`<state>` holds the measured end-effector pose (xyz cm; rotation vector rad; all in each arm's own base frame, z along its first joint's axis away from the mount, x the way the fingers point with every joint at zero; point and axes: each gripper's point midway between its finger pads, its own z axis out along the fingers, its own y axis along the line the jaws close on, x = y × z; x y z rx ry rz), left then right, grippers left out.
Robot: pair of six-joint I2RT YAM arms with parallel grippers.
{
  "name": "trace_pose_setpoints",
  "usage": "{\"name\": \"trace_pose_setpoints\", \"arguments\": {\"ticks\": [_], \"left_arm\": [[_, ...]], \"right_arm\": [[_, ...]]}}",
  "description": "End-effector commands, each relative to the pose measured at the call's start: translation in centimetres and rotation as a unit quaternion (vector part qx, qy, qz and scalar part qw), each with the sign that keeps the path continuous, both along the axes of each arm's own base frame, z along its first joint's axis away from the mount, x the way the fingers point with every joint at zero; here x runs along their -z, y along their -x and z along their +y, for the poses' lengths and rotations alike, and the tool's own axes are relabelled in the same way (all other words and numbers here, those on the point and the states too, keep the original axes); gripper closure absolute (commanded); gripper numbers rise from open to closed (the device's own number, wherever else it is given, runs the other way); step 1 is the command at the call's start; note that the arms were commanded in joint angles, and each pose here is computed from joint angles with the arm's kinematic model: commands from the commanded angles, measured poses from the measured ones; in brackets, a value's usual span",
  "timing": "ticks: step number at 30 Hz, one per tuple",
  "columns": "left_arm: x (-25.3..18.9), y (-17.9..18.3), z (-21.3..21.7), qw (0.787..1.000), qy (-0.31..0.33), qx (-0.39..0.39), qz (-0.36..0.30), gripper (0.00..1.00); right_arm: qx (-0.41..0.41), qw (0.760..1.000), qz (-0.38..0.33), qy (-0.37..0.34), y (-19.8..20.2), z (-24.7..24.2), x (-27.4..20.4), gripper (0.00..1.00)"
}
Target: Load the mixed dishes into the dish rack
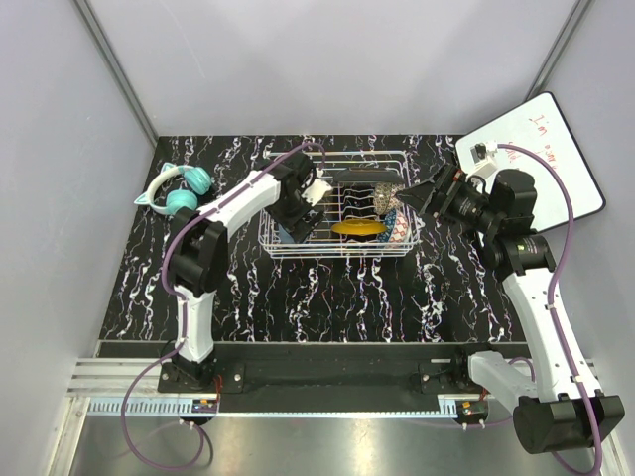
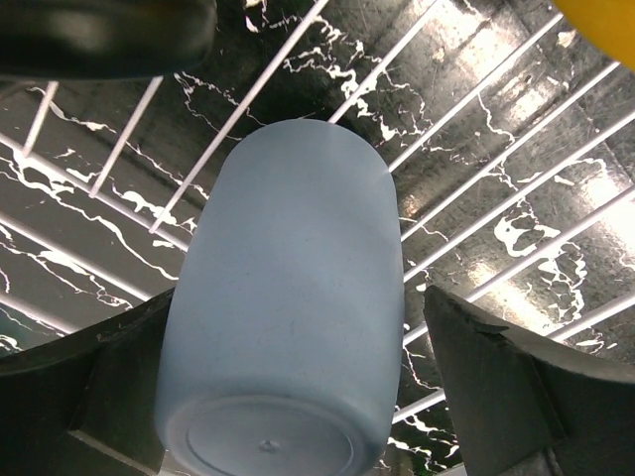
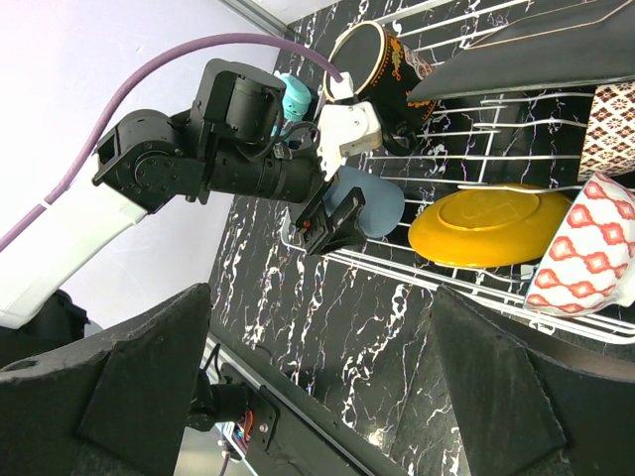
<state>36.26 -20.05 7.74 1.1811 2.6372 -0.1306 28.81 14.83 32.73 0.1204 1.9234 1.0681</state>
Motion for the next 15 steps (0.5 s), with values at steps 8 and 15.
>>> {"name": "trace_pose_setpoints", "arguments": {"ticks": [8, 15], "left_arm": [[-6.1, -0.3, 0.4, 0.997, 0.022, 0.002, -0.074, 0.01], [-12.4, 1.2, 1.9, 0.992, 0.04, 0.004, -0.122, 0.01]], "right_arm": [[0.001, 1.0, -0.005, 0.007, 0.4, -0.2, 0.1, 0.01], [0.029, 0.998, -0.002, 0.056, -0.1, -1.5, 1.1, 0.0]]}}
